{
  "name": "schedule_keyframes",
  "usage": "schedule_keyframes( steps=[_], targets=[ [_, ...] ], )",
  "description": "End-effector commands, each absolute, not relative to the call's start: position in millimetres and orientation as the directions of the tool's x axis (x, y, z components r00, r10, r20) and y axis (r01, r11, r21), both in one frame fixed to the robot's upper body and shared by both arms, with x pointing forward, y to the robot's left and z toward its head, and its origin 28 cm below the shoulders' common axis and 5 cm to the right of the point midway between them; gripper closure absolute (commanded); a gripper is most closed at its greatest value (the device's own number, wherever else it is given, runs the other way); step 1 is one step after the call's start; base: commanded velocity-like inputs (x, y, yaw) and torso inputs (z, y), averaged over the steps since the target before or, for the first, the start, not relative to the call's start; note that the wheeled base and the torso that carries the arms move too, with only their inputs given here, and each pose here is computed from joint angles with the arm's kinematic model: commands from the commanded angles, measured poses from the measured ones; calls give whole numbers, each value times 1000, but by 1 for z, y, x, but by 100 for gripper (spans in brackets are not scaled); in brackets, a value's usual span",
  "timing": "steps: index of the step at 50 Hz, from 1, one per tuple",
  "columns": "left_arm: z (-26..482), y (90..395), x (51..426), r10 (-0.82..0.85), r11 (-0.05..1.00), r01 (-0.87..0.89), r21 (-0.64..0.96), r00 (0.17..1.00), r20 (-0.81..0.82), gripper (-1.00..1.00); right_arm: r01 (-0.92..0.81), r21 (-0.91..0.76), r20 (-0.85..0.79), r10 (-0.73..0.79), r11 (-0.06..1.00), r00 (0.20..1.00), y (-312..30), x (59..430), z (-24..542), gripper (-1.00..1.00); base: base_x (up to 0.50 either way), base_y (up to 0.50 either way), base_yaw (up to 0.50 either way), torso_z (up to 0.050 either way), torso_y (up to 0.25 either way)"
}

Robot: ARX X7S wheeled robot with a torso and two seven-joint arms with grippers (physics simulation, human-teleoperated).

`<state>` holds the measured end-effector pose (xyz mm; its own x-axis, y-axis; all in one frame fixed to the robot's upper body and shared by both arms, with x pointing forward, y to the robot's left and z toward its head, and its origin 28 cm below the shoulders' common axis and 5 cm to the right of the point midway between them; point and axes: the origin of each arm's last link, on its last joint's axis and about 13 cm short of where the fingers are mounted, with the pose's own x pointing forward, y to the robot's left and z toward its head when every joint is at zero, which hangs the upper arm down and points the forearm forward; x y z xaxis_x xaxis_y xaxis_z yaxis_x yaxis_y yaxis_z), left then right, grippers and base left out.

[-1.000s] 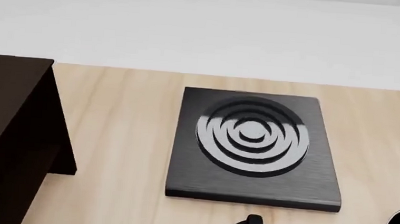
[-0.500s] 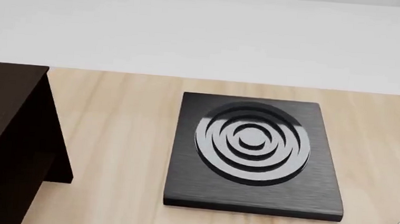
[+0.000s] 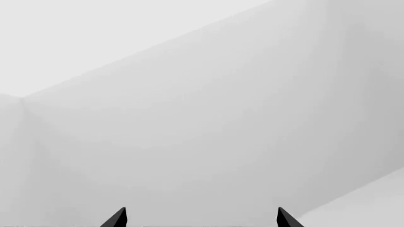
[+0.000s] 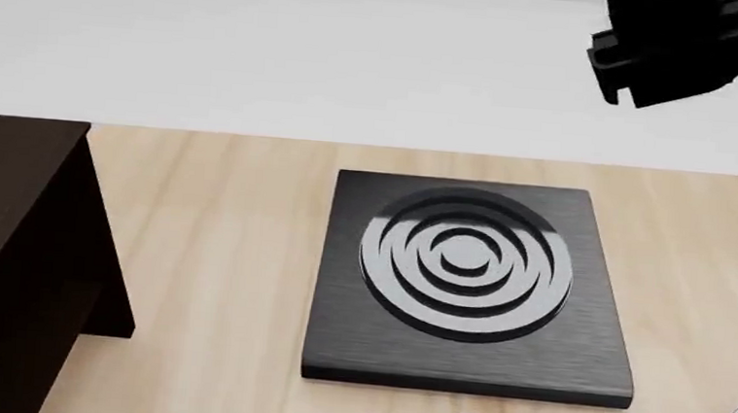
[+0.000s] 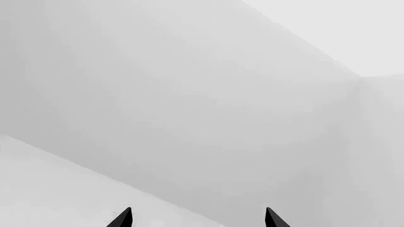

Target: Put the frying pan under the cabinet shelf.

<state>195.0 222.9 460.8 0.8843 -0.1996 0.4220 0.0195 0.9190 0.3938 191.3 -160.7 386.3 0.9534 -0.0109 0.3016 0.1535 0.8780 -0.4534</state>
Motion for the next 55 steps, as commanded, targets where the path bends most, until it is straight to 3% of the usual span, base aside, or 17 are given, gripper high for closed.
schedule_keyframes(
  steps=[1, 36, 55],
  targets=[
    [458, 222, 202, -194, 921, 19, 389, 887, 418, -100, 162, -442, 242, -57, 882, 969, -173, 169, 360, -100, 0, 0, 0, 0, 0],
    [443, 216, 229, -202, 930, 49, 365, 897, 393, -100, 281, -313, 63, -276, 907, 959, -216, 102, 285, -100, 0, 0, 0, 0, 0],
    [440, 214, 234, -210, 926, 59, 373, 902, 377, -100, 334, -269, -4, -348, 903, 938, -233, 103, 264, -100, 0, 0, 0, 0, 0]
  ],
)
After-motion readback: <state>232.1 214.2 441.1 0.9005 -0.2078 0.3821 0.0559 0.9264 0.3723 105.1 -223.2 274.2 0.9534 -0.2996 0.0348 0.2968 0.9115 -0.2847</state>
